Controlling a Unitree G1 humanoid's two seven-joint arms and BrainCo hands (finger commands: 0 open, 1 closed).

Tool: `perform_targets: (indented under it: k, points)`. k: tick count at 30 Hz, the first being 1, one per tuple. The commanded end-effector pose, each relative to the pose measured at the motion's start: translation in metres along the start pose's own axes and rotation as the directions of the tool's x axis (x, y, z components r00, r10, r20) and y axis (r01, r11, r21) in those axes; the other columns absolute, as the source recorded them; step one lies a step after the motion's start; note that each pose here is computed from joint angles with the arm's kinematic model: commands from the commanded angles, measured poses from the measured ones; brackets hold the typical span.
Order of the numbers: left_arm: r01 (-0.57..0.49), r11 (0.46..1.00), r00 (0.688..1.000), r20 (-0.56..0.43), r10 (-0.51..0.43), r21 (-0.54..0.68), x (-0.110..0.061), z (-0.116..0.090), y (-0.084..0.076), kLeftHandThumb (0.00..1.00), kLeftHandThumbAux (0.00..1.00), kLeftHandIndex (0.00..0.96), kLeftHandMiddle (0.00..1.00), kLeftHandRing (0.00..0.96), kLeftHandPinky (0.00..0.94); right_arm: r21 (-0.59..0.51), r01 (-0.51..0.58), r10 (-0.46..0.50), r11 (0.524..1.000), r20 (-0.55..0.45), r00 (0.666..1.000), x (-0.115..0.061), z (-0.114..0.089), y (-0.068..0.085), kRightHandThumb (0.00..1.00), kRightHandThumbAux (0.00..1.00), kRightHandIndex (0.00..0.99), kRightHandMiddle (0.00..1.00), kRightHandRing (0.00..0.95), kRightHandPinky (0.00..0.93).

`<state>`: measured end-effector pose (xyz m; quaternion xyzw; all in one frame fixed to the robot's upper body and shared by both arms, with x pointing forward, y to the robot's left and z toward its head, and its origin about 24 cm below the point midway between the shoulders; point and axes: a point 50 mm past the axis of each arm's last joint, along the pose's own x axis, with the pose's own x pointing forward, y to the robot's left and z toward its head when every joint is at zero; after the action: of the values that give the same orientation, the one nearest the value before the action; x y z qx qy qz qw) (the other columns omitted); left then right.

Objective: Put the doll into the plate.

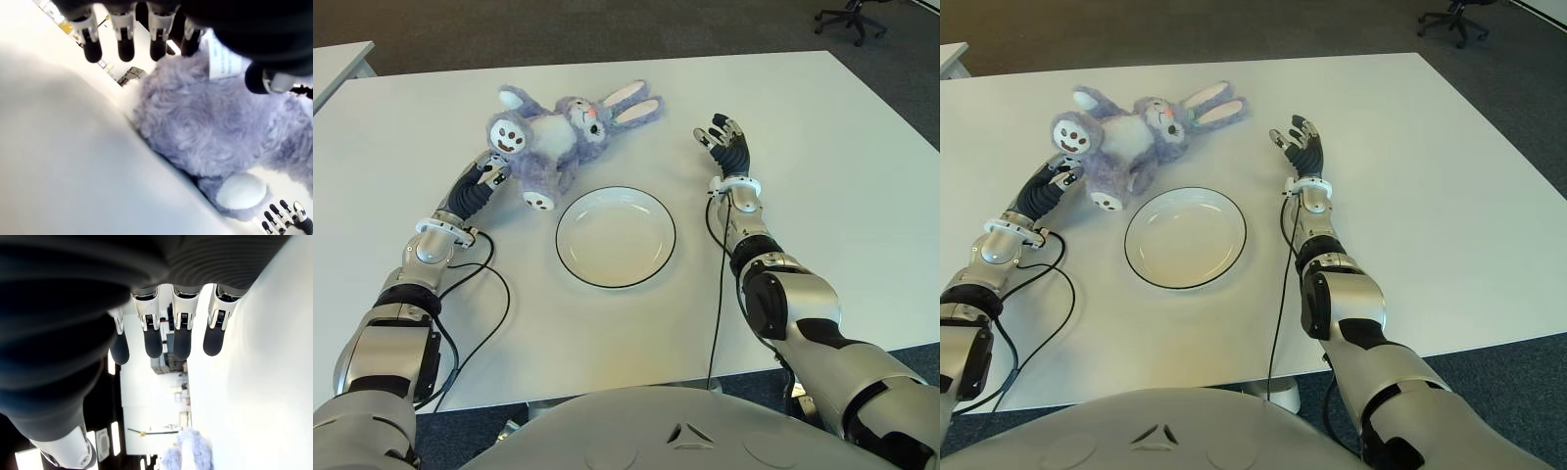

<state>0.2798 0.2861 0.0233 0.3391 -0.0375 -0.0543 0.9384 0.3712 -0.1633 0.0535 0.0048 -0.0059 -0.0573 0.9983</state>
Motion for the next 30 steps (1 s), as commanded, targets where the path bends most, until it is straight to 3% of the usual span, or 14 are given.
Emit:
perform_targets:
  k: [1,14,30]
  points:
    - [0.043,0.964,0.957,-0.265,-0.115,-0.264,-0.082,-0.044,-0.091,0.502,0.175,0.000,0.000,0.000,0.008,-0.018,0.010,-0.014,1.000,-0.220,0.975,-0.031,-0.056,-0.006,0.255,0.744,0.174,0.139,0.123,0.151]
    - [-0.041,0.948,0.974,-0.225,-0.032,-0.315,-0.074,-0.035,-0.094,0.486,0.168,0.000,0.000,0.000,0.054,-0.031,0.006,-0.013,1.000,-0.220,0.975,-0.031,-0.056,-0.006,0.211,0.736,0.178,0.138,0.127,0.161]
    - [-0.046,0.948,0.984,-0.180,-0.012,-0.316,-0.068,-0.027,-0.099,0.437,0.175,0.000,0.000,0.000,0.022,-0.034,-0.004,-0.004,0.999,-0.217,0.976,-0.031,-0.056,-0.004,0.220,0.737,0.190,0.143,0.131,0.163]
